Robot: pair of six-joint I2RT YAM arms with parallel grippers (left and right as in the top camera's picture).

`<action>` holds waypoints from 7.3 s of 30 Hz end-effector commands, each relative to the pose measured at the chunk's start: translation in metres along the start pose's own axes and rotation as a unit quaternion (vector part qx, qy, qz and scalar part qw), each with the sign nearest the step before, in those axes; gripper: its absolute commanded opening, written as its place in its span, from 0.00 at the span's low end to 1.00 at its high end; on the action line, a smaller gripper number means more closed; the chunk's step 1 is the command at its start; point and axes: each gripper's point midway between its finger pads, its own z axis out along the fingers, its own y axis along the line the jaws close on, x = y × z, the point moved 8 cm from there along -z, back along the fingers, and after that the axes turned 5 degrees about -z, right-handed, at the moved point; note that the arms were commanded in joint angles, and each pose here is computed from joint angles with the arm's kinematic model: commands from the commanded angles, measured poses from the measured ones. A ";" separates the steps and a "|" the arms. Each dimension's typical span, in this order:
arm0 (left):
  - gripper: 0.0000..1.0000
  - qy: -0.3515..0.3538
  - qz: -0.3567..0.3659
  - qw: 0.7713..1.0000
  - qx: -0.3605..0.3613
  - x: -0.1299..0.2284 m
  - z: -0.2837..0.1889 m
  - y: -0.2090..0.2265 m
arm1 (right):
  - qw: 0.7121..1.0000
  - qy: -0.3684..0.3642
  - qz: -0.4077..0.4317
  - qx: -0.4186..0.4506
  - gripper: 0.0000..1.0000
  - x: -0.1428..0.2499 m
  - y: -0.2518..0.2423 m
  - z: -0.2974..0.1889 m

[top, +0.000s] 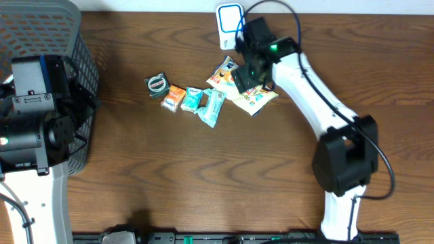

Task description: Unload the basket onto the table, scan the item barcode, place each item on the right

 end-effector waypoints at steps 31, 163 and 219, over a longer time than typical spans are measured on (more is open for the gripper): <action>0.98 -0.001 -0.008 1.000 -0.008 0.000 0.002 0.002 | 0.990 -0.133 0.039 -0.002 0.01 -0.047 0.008 0.007; 0.98 -0.001 -0.008 1.000 -0.008 0.000 0.002 0.002 | 0.980 -0.090 0.166 -0.067 0.71 0.028 0.138 0.056; 0.98 -0.001 -0.008 1.000 -0.008 0.000 0.002 0.002 | 0.984 0.025 -0.081 0.155 0.68 0.072 0.100 0.069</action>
